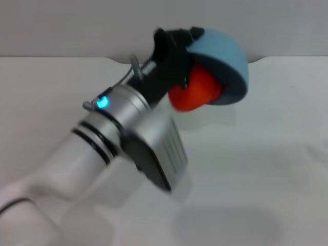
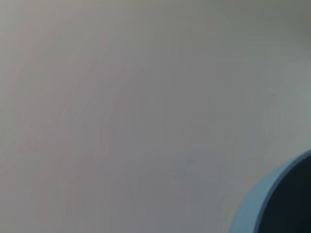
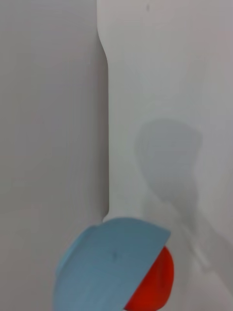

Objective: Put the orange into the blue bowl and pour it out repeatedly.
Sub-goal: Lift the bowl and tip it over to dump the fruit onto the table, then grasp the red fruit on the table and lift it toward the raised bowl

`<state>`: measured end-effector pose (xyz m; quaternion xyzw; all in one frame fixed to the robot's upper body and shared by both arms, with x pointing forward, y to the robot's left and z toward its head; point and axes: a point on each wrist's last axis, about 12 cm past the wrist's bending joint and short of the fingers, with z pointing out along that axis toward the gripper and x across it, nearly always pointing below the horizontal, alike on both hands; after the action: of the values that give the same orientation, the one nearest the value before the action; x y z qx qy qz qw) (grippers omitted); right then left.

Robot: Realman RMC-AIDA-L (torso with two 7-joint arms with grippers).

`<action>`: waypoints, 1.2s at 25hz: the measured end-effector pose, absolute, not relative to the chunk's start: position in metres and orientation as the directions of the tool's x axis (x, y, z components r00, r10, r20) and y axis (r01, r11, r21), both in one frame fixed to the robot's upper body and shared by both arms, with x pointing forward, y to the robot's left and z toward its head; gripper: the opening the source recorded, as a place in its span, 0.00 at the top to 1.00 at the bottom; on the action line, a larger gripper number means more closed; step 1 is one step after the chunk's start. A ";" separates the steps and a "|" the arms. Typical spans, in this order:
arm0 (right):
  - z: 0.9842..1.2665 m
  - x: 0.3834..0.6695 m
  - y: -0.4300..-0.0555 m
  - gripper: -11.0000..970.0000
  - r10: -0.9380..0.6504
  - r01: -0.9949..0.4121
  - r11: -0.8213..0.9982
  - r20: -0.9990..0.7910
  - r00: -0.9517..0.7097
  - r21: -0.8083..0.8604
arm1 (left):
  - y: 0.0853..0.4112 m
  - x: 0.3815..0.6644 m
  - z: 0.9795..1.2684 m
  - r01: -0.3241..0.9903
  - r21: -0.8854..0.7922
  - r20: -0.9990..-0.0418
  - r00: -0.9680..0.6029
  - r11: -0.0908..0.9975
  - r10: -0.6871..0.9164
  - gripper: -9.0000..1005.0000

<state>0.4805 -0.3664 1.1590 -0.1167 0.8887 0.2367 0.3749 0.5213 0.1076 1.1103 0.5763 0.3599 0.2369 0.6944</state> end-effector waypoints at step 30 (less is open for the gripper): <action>1.168 0.512 -0.288 0.47 -0.413 -0.768 0.617 -0.760 -0.502 0.172 | 0.226 0.564 1.179 0.544 -0.125 -0.992 -0.093 0.830 -0.088 0.99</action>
<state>0.5116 -0.2878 1.1677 -0.3565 0.8286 0.2542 0.3489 0.5645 0.2261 1.1794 0.1630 0.6987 -0.2416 0.6533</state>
